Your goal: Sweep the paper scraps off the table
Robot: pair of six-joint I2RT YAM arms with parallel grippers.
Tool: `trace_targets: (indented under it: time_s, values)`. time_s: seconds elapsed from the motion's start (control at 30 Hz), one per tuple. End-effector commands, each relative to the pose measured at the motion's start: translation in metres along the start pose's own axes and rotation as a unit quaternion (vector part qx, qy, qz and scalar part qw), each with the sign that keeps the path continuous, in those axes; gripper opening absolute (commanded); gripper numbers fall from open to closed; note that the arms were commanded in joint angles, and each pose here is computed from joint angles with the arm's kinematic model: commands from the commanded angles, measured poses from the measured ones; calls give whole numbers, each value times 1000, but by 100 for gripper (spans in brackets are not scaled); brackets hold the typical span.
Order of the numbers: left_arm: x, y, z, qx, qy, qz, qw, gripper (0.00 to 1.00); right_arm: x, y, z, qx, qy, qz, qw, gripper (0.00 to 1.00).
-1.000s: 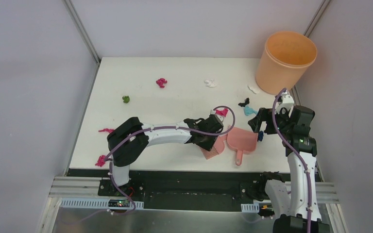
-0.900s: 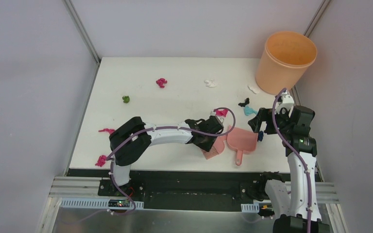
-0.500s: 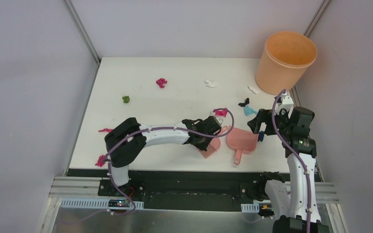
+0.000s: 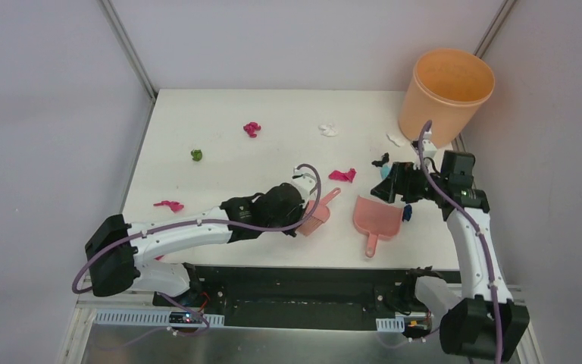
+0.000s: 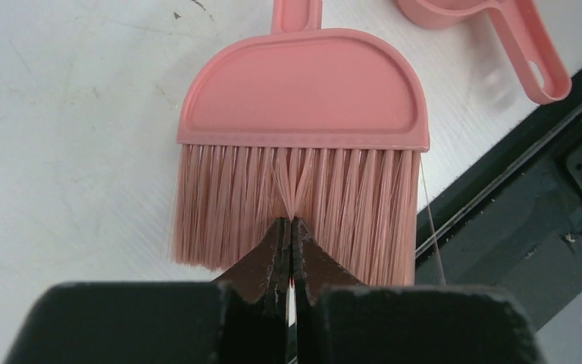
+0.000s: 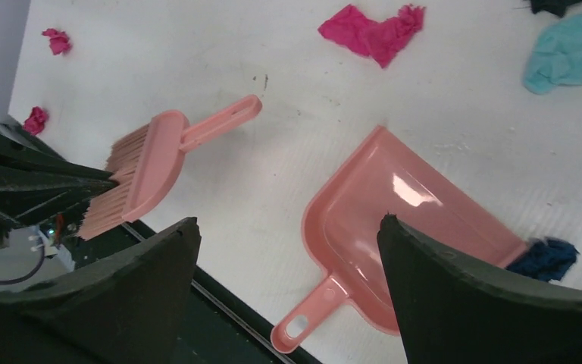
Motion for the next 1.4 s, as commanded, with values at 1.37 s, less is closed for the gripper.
trace_targets:
  time_s: [1.37]
  values:
    - [33,27,-80,-200,-92,-205,954,0,-9,23,60,-198,293,109,929,82]
Point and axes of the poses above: each gripper's point midway between its finger pads, its own x axis back along the fingers, its own z axis along the line the jaws close on, y = z × x, the point moved 7 cm from there along x, back along the fingers, and after that the axes turned 9 degrees about x, right-handed, at the moved point
